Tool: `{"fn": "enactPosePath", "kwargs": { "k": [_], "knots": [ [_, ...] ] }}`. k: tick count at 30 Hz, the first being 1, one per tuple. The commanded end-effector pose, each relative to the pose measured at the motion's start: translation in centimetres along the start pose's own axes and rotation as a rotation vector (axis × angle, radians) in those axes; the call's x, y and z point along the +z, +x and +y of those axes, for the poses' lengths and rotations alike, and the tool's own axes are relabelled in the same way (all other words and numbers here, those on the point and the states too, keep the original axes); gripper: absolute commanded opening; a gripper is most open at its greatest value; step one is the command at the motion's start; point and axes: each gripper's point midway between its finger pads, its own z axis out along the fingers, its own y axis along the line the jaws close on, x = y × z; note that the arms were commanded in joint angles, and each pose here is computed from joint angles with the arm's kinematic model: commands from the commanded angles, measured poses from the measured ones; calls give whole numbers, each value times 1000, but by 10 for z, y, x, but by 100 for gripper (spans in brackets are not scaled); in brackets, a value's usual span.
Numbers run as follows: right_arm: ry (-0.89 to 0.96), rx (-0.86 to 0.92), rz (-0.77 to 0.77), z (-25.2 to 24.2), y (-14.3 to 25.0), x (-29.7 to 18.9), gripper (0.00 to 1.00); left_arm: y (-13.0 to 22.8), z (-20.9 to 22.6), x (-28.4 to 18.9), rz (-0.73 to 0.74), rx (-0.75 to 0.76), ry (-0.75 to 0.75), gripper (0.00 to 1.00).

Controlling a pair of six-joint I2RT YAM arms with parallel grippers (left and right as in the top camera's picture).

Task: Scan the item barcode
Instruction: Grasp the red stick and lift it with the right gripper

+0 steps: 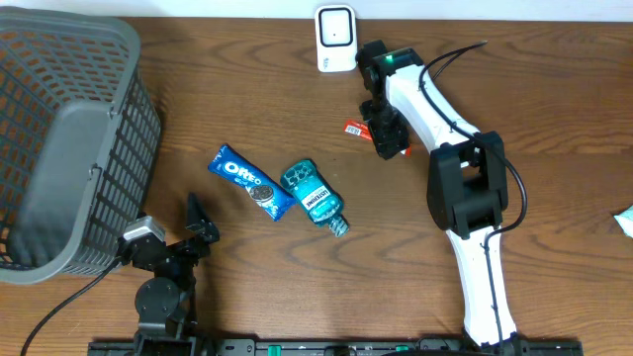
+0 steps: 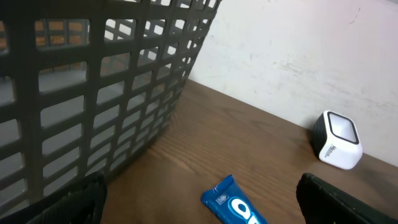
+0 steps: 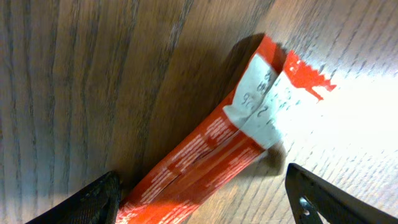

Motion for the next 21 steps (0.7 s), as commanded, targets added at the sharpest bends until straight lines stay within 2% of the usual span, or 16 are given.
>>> {"fn": "enactPosePath", "kwargs": {
  "k": [1,5,9,14,21],
  "knots": [
    [127,-12,-1,-23,-14,36,81,15,6,2,36,17,-16,98],
    [132,46,69,-26,-22,29,81,15,6,2,36,17,-16,98],
    [131,95,50,-26,-42,31,79,15,6,2,36,17,-16,98],
    [125,93,41,-25,-51,32,63,15,6,2,36,17,-16,98],
    [121,39,116,-23,-24,30,68,15,6,2,36,17,-16,98]
  ]
}}
